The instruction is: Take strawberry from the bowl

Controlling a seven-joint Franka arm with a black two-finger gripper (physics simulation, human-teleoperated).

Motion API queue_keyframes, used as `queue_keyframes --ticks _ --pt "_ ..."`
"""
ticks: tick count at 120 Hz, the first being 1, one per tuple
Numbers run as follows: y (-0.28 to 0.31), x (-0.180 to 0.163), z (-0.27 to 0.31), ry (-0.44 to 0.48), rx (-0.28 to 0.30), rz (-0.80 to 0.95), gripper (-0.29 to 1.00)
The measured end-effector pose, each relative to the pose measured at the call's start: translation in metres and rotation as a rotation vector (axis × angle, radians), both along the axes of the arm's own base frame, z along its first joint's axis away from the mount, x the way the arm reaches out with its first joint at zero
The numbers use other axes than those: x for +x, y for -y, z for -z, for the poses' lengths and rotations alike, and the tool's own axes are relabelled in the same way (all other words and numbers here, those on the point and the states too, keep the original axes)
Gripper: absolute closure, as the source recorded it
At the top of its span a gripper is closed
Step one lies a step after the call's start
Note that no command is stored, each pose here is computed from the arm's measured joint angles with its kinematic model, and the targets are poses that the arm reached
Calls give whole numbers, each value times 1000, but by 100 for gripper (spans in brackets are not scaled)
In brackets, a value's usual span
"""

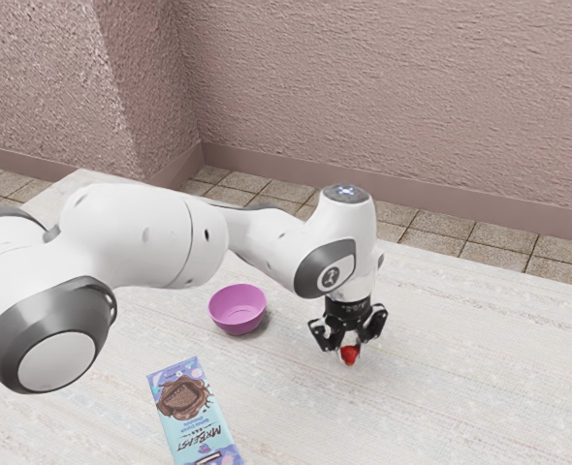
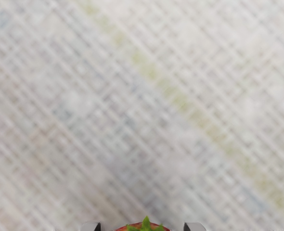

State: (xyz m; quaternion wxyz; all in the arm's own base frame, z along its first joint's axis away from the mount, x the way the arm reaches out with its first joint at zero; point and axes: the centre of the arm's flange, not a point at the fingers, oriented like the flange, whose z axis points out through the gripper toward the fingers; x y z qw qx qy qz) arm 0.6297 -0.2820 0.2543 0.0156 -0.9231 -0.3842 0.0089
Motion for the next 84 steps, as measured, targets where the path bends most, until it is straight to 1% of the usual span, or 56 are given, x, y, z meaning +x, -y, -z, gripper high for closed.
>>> queue_keyframes --ticks 8,17,30,40,44,54,59,65,73,84 --pt "2 1 -3 7 -8 4 39" --pt "6 2 -10 19 -17 11 28" --pt "1 5 -33 38 -31 17 18" --pt "-11 7 -81 59 -54 25 12" --pt "-24 9 -105 73 -61 29 11" --pt "-59 3 -188 118 -76 65 8" --pt "-88 -1 -228 133 -84 80 7" --pt "-131 -5 -260 136 -88 91 6" --pt "-185 -15 -297 138 -79 116 5" --pt "-258 -28 -345 162 -47 131 4"
